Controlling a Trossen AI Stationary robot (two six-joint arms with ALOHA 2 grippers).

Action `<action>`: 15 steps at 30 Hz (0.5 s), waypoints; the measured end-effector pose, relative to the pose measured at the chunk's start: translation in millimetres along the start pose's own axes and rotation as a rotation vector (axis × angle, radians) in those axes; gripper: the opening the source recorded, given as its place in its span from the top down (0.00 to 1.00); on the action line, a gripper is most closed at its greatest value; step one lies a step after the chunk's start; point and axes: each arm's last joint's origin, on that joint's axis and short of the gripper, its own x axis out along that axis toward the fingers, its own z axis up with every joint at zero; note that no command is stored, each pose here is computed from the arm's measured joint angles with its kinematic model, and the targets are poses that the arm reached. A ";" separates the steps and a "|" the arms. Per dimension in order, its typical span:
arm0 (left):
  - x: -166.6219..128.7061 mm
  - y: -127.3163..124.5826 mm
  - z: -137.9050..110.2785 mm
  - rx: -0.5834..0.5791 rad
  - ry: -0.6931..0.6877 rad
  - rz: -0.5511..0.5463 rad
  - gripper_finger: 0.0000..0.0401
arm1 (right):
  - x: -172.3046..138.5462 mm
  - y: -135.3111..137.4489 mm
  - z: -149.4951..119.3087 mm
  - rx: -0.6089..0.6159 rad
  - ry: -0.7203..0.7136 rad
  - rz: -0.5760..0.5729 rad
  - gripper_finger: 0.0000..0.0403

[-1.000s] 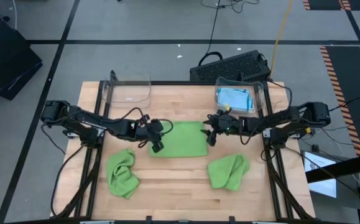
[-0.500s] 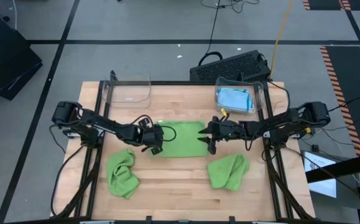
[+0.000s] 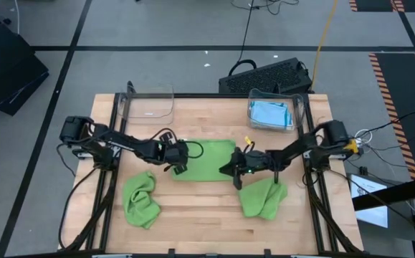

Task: Fold microfiber towels
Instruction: Fold the center green microfiber cloth

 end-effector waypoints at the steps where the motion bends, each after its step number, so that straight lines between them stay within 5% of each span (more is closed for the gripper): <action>1: 0.8 2.1 -0.6 -0.005 0.010 0.014 0.97 | 2.9 -1.1 -3.0 -0.001 0.014 -0.005 0.93; 15: 14.5 23.8 -10.3 -0.013 0.067 0.101 0.99 | 14.1 -6.8 -27.5 0.003 0.130 -0.045 1.00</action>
